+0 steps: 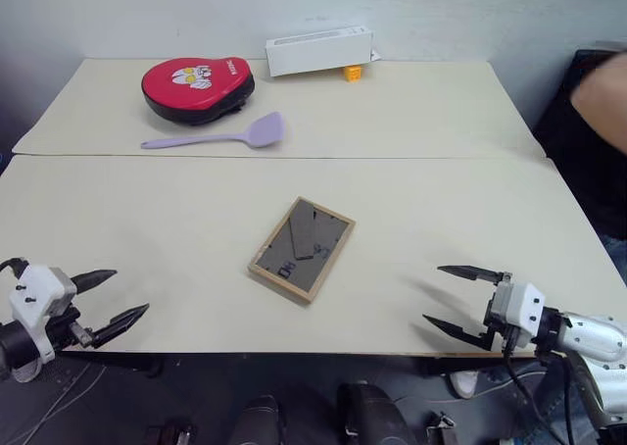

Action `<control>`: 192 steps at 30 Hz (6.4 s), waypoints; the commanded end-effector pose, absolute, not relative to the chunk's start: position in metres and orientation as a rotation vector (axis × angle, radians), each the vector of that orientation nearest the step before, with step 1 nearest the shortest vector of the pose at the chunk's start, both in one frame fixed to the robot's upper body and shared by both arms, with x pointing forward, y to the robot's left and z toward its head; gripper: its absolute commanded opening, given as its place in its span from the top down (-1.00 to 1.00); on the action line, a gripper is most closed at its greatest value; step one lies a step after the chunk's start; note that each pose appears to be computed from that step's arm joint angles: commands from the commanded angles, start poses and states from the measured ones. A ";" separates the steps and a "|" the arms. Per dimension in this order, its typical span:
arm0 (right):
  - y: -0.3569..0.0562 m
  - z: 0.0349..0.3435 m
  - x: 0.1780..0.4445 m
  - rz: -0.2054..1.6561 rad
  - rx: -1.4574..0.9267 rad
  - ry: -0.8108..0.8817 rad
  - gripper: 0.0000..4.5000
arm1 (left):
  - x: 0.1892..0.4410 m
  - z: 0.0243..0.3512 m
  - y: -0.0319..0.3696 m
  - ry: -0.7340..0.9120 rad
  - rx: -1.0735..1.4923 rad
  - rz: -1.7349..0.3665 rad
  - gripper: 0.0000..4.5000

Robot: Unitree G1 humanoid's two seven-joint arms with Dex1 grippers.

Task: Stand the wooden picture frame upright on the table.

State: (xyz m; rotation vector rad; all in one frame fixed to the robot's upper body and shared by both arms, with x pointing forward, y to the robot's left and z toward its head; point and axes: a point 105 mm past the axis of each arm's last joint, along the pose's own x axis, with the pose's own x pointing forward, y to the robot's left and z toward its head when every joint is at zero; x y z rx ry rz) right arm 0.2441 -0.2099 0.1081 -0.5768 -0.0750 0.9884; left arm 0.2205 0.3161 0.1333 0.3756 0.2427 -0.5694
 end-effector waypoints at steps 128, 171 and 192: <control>-0.033 0.206 0.272 1.518 -0.007 0.050 -0.99 | 0.279 0.134 0.121 0.297 -0.257 -1.242 0.44; -0.082 0.177 0.294 1.028 -1.244 -0.953 -0.99 | 0.248 0.161 0.118 1.096 -0.939 -1.327 0.44; -0.082 0.191 0.309 0.869 -1.202 -1.031 0.44 | 0.258 0.189 0.132 0.827 -0.869 -1.256 -0.41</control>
